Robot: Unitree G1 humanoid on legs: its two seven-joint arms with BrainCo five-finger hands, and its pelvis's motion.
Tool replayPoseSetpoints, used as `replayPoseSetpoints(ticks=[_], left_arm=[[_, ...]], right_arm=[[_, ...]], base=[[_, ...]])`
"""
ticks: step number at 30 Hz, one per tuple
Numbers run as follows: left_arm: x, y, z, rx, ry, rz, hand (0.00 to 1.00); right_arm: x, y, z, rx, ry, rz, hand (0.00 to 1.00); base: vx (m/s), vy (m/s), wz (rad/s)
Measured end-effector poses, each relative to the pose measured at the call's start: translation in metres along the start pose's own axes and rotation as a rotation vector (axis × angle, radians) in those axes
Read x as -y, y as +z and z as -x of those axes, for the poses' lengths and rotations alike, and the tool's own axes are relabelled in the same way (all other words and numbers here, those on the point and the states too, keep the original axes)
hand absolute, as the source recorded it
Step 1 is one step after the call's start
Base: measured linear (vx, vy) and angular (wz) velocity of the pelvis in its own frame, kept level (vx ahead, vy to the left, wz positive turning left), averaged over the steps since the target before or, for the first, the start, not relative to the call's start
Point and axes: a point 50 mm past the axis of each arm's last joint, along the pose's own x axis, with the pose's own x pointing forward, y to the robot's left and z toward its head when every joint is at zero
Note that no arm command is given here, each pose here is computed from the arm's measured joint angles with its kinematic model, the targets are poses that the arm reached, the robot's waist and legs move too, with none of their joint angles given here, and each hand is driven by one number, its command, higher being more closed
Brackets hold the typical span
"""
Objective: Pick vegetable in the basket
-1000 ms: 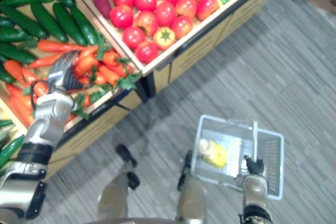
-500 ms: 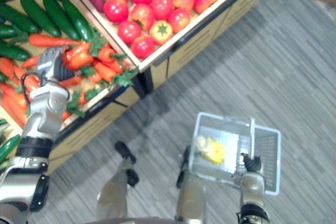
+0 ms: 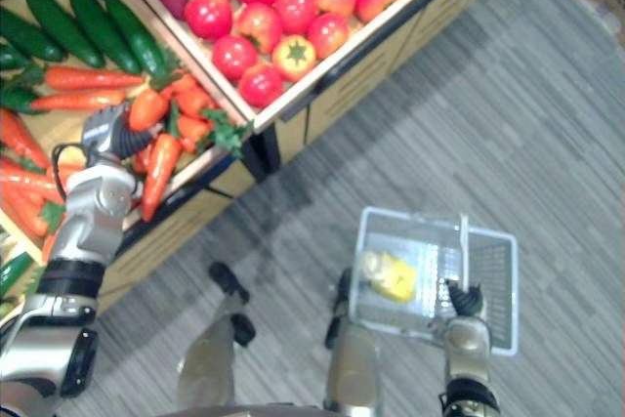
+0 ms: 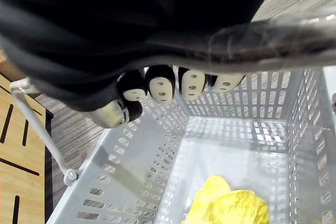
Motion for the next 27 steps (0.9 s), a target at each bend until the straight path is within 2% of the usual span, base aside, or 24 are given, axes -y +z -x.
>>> replayPoseSetpoints(ticks=[12, 20, 27], left_arm=[[0.005, -0.002, 0.002, -0.012, -0.017, 0.002, 1.0], [-0.026, 0.004, -0.005, 0.008, 0.139, 0.022, 1.0], [-0.041, 0.0, -0.009, 0.017, 0.198, -0.016, 1.0]], right_arm=[[-0.001, -0.013, 0.006, -0.035, 0.009, 0.008, 1.0], [-0.007, -0.024, 0.011, -0.079, 0.047, 0.011, 1.0], [-0.013, -0.043, 0.021, -0.144, 0.075, 0.016, 1.0]], base=[[0.0, -0.004, 0.02], [0.0, -0.005, 0.05], [0.02, -0.004, 0.05]])
